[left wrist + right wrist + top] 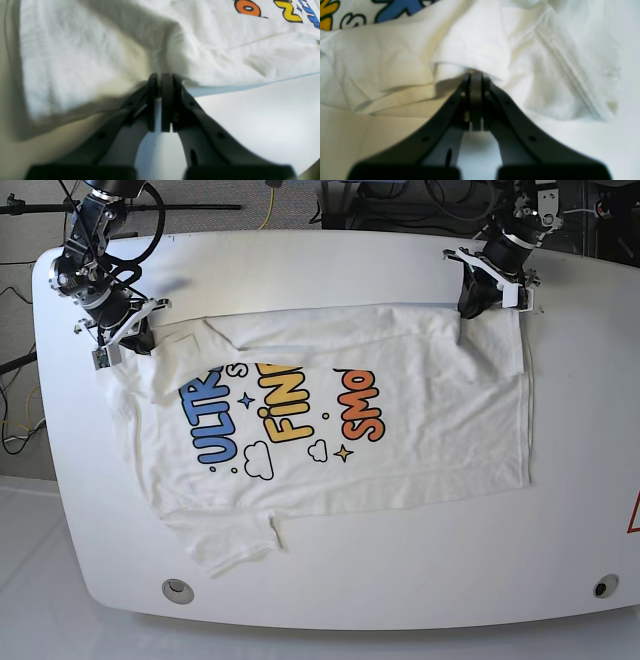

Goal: Fold the T-shirt properly

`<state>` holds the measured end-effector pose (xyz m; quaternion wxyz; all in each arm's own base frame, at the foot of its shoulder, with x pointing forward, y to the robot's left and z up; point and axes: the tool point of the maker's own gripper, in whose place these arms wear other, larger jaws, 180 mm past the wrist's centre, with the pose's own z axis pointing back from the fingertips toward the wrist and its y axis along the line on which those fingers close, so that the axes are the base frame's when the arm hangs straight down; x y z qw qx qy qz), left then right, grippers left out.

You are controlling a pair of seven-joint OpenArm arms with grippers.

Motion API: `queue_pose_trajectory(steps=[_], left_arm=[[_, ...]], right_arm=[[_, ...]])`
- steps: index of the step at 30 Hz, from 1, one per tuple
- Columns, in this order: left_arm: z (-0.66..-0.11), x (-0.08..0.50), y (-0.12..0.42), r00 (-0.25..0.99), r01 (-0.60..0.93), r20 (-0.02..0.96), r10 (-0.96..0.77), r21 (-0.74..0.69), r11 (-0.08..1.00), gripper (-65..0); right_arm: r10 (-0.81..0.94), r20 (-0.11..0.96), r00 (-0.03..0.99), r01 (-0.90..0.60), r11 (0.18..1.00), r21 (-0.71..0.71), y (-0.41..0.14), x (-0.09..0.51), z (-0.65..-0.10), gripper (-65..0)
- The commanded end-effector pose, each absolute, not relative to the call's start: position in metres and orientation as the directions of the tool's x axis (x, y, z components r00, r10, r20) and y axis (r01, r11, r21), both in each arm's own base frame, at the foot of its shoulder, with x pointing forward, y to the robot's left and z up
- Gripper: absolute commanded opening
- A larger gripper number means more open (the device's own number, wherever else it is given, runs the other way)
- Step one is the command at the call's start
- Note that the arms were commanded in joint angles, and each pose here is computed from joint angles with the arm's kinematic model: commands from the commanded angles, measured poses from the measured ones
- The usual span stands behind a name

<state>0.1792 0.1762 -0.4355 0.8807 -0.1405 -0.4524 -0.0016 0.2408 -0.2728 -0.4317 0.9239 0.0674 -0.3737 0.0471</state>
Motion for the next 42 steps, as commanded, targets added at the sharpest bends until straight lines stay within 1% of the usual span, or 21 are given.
queue_pose_trajectory(steps=[1,9,11,15,21,25,31,33,37,41,42], left_arm=[[-0.472,0.146,0.194,0.749,0.089,0.662,0.036,-0.155,0.984,-62.6],[-0.450,0.160,0.184,0.711,0.109,0.702,0.038,-0.163,0.981,-62.3],[-0.429,0.170,0.172,0.689,0.140,0.725,0.019,-0.159,0.977,-62.0],[-0.412,0.178,0.165,0.662,0.168,0.750,0.010,-0.161,0.973,-61.8],[-0.403,0.179,0.160,0.635,0.188,0.773,0.013,-0.171,0.967,-62.1],[-0.405,0.175,0.161,0.640,0.187,0.768,0.015,-0.174,0.967,-62.2],[-0.405,0.181,0.162,0.641,0.191,0.768,0.005,-0.165,0.968,-62.2],[-0.404,0.188,0.161,0.631,0.192,0.775,0.015,-0.174,0.966,-62.2],[-0.400,0.199,0.161,0.619,0.198,0.786,0.009,-0.168,0.966,-62.1],[-0.392,0.202,0.159,0.597,0.206,0.802,0.009,-0.164,0.965,-62.3],[-0.381,0.203,0.158,0.574,0.221,0.819,0.002,-0.157,0.963,-62.5]], right_arm=[[0.117,0.608,0.785,-0.145,0.989,-0.004,-0.296,0.231,-0.445,-65.0],[0.151,0.596,0.789,-0.152,0.987,-0.050,-0.305,0.233,-0.441,-65.0],[0.170,0.580,0.797,-0.156,0.985,-0.075,-0.312,0.233,-0.440,-65.0],[0.177,0.579,0.796,-0.156,0.984,-0.086,-0.316,0.234,-0.436,-65.0],[0.182,0.567,0.804,-0.163,0.983,-0.084,-0.314,0.230,-0.437,-65.0],[0.194,0.571,0.797,-0.170,0.981,-0.095,-0.313,0.230,-0.431,-65.0],[0.229,0.598,0.768,-0.187,0.973,-0.133,-0.309,0.240,-0.413,-65.0],[0.234,0.629,0.742,-0.184,0.972,-0.145,-0.305,0.248,-0.400,-64.9],[0.259,0.655,0.710,-0.195,0.966,-0.172,-0.297,0.253,-0.383,-64.9],[0.287,0.669,0.686,-0.211,0.958,-0.195,-0.289,0.254,-0.372,-64.8],[0.304,0.676,0.671,-0.217,0.953,-0.213,-0.287,0.251,-0.364,-64.8]])
